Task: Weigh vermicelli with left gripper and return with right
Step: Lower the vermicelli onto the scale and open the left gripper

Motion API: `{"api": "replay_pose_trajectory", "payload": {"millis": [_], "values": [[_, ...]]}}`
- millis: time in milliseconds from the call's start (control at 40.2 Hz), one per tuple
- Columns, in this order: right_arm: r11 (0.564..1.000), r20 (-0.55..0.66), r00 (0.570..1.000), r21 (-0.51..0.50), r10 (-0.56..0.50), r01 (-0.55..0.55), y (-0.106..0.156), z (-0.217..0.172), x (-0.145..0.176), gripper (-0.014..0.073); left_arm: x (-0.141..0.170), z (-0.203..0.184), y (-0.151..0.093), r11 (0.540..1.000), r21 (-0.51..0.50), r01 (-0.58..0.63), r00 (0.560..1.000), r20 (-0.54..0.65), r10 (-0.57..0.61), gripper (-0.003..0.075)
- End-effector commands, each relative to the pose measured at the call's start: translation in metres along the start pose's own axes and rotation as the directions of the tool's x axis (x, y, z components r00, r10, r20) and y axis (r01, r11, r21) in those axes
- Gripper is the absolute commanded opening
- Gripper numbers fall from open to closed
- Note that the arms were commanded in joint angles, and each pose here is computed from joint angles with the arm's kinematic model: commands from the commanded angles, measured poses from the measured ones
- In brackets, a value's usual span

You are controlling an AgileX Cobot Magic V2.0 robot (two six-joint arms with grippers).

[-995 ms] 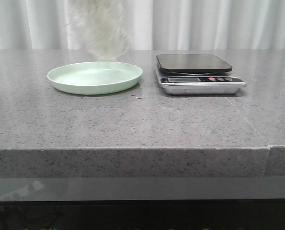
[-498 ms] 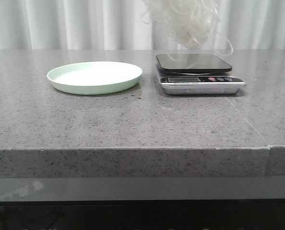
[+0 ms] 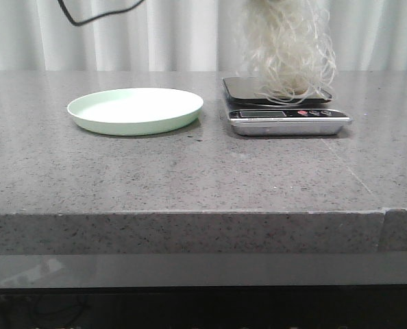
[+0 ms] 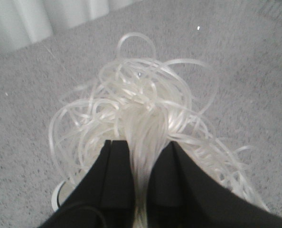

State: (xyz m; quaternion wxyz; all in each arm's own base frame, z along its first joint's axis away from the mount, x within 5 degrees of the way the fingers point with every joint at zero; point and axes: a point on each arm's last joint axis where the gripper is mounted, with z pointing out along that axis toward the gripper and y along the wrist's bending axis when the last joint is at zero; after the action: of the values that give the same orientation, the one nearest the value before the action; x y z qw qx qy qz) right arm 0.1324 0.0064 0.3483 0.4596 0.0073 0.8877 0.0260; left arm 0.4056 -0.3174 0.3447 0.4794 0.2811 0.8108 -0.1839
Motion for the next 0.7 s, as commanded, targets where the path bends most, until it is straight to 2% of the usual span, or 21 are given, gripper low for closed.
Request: {"api": "replay_pose_trajectory", "payload": {"millis": [0, 124, 224, 373, 672], "values": [[1.0, 0.085, 0.996, 0.001, 0.001, -0.001, 0.0, -0.005, -0.014, 0.0564, -0.034, -0.031, -0.007, 1.0, 0.018, 0.008, 0.989, 0.145, -0.011, 0.0161], [1.0, 0.085, 0.996, 0.001, 0.001, -0.001, 0.0, -0.005, -0.014, 0.0564, -0.023, -0.022, -0.007, 1.0, 0.02, 0.009, 0.997, 0.074, -0.01, 0.0212], [1.0, 0.085, 0.996, 0.001, 0.001, -0.001, 0.0, -0.005, -0.014, 0.0564, -0.016, -0.016, -0.007, 1.0, 0.021, 0.01, 1.0, 0.027, -0.01, 0.0306], [1.0, 0.083, 0.997, 0.001, 0.001, -0.002, 0.0, -0.005, -0.014, 0.0564, -0.015, -0.015, -0.008, 1.0, 0.023, 0.009, 1.0, 0.029, -0.009, 0.0414], [1.0, 0.083, 0.997, 0.001, 0.001, -0.002, 0.0, -0.005, -0.014, 0.0564, -0.027, -0.035, -0.007, 1.0, 0.005, -0.016, 0.999, 0.047, 0.016, 0.0427]]}}
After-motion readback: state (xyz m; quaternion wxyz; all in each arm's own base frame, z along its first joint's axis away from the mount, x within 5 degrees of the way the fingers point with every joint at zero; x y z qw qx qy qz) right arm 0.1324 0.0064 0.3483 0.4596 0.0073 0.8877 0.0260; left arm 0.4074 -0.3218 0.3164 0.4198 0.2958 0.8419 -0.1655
